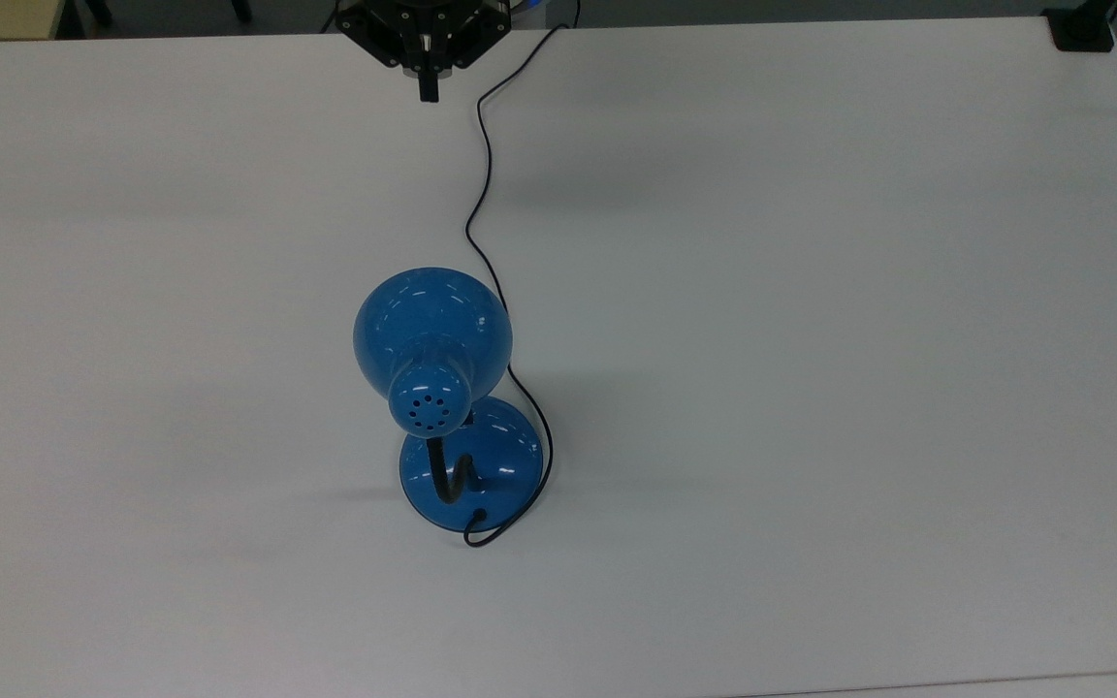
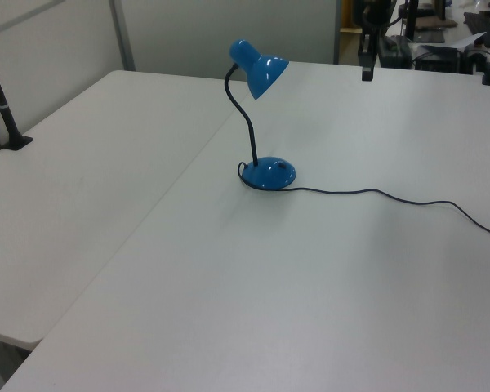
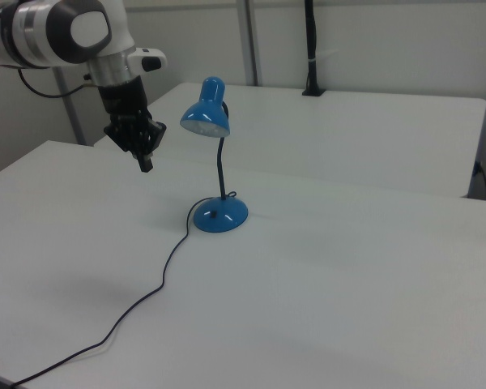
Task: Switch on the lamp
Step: 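Move the closed gripper down onto the switch on the blue lamp base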
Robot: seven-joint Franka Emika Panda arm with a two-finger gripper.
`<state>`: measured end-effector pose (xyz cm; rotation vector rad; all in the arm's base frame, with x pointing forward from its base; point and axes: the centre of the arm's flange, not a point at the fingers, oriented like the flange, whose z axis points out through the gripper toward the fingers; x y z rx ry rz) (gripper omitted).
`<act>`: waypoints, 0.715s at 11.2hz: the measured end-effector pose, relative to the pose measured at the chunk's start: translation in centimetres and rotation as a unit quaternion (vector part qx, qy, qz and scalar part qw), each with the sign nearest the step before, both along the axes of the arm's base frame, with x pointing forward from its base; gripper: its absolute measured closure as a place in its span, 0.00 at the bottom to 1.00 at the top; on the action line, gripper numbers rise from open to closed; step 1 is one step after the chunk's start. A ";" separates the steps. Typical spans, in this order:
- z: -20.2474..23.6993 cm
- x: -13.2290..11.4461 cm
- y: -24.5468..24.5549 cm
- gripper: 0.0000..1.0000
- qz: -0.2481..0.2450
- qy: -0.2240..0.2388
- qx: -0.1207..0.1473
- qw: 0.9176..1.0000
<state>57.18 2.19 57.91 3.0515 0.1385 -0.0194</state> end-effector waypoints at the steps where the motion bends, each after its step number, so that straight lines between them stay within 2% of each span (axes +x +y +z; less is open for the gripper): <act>1: -0.1 0.0 0.0 0.99 0.003 0.001 0.000 1.000; 3: -0.8 0.7 0.1 0.99 0.016 -0.009 0.001 1.000; 6: -6.7 3.7 0.3 0.99 0.028 -0.023 0.005 0.999; 8: -10.4 4.6 0.4 0.99 0.033 -0.039 0.008 0.999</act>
